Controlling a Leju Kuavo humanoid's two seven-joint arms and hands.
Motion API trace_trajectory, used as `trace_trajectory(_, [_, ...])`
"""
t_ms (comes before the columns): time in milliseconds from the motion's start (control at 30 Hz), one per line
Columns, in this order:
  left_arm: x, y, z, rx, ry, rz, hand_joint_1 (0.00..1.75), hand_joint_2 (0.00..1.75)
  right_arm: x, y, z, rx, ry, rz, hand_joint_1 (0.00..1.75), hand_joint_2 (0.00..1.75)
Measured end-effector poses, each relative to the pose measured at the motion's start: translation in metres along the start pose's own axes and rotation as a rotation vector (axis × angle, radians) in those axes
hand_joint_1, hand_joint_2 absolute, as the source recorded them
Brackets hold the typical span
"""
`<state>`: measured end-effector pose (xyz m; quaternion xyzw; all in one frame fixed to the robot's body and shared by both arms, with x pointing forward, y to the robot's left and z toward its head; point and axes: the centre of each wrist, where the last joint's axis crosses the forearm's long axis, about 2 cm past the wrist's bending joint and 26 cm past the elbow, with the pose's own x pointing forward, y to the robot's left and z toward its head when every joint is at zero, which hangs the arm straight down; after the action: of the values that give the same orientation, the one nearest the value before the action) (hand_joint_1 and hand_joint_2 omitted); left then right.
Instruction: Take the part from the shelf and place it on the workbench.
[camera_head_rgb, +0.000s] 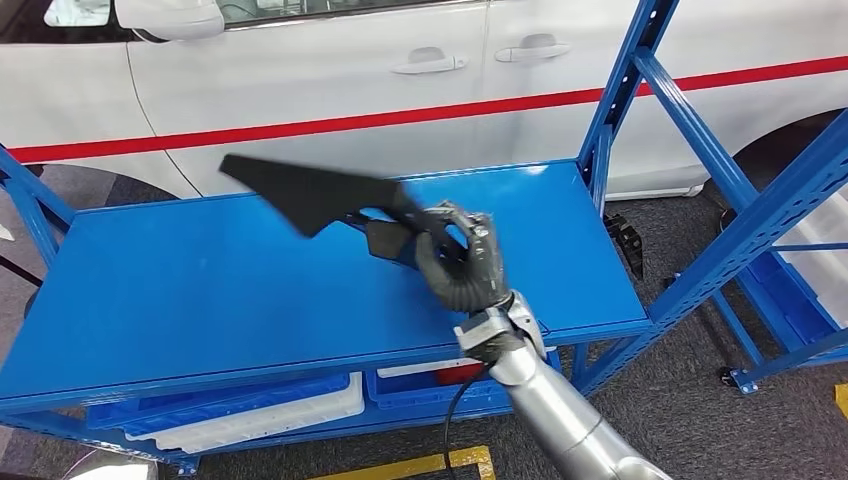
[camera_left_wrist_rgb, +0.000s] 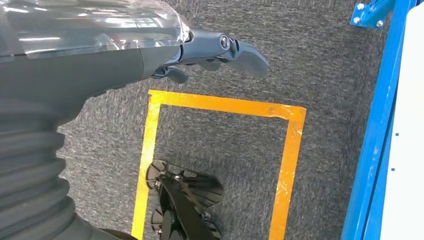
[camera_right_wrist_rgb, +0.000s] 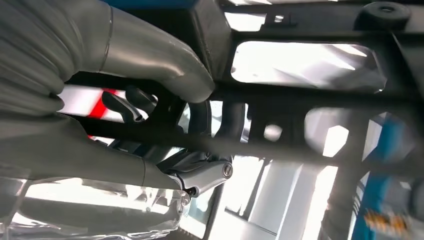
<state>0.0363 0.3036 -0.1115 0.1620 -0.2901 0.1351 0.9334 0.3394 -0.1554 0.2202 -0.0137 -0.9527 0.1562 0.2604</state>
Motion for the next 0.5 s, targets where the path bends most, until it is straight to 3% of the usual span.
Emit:
trace_trajectory(133, [0.001, 0.0, -0.001, 0.016, -0.01, 0.015, 0.0, 1.75, 0.034, -0.024, -0.018, -0.04, -0.117, -0.222, 1.75, 1.75])
trace_trajectory(300, [0.002, -0.001, -0.001, 0.016, -0.023, 0.02, 0.0, 1.75, 0.063, -0.044, -0.028, -0.023, -0.241, -0.346, 1.75, 1.75])
trace_trajectory(500, [0.003, -0.002, -0.001, -0.012, -0.052, 0.046, 0.0, 1.75, 0.083, -0.056, -0.027, 0.104, -0.318, -0.51, 1.75, 1.75])
